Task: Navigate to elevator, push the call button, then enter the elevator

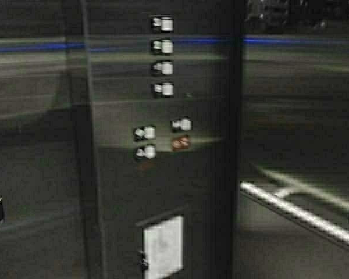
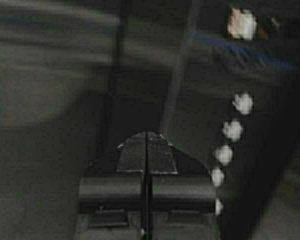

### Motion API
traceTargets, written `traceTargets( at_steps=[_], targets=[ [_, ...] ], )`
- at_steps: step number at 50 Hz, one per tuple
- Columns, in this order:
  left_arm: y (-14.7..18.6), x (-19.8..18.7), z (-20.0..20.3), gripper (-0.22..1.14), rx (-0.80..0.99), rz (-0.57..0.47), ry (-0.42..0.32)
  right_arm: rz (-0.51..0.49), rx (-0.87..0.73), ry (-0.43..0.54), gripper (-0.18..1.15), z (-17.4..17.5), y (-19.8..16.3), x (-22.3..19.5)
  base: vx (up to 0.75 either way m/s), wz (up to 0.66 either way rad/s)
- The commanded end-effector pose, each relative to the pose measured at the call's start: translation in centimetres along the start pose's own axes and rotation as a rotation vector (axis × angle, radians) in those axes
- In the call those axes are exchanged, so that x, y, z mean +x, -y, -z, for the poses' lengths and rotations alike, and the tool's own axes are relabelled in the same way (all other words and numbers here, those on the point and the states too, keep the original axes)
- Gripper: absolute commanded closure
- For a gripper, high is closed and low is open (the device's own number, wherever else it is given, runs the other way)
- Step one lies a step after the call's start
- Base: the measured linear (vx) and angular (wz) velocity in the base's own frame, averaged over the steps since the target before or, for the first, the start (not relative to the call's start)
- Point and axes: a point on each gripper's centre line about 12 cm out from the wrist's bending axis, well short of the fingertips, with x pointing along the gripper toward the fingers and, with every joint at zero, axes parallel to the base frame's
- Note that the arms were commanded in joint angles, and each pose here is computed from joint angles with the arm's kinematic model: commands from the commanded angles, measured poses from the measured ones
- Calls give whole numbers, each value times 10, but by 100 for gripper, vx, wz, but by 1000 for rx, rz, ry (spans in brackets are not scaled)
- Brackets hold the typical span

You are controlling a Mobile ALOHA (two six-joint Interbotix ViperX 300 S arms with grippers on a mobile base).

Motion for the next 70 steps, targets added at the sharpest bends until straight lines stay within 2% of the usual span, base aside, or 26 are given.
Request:
traceTargets(
  at_steps=[1,24,40,53,70],
  targets=[
    [2,0,-7,89,-7,5,16,-43,-15,41,91,3,-4,3,17,18],
    [1,-4,-4,89,11,2,-2,-123,40,65,91,83,10,55,13,9],
    [0,-4,-1,89,14,1,-10,-140,13,122,91,85,16,80,7,2],
    [0,-5,0,89,14,0,-11,-199,-10,173,91,74,-1,104,2,0],
    [0,-5,0,89,14,1,-10,-213,-7,162,91,84,-6,112,0,0]
  ],
)
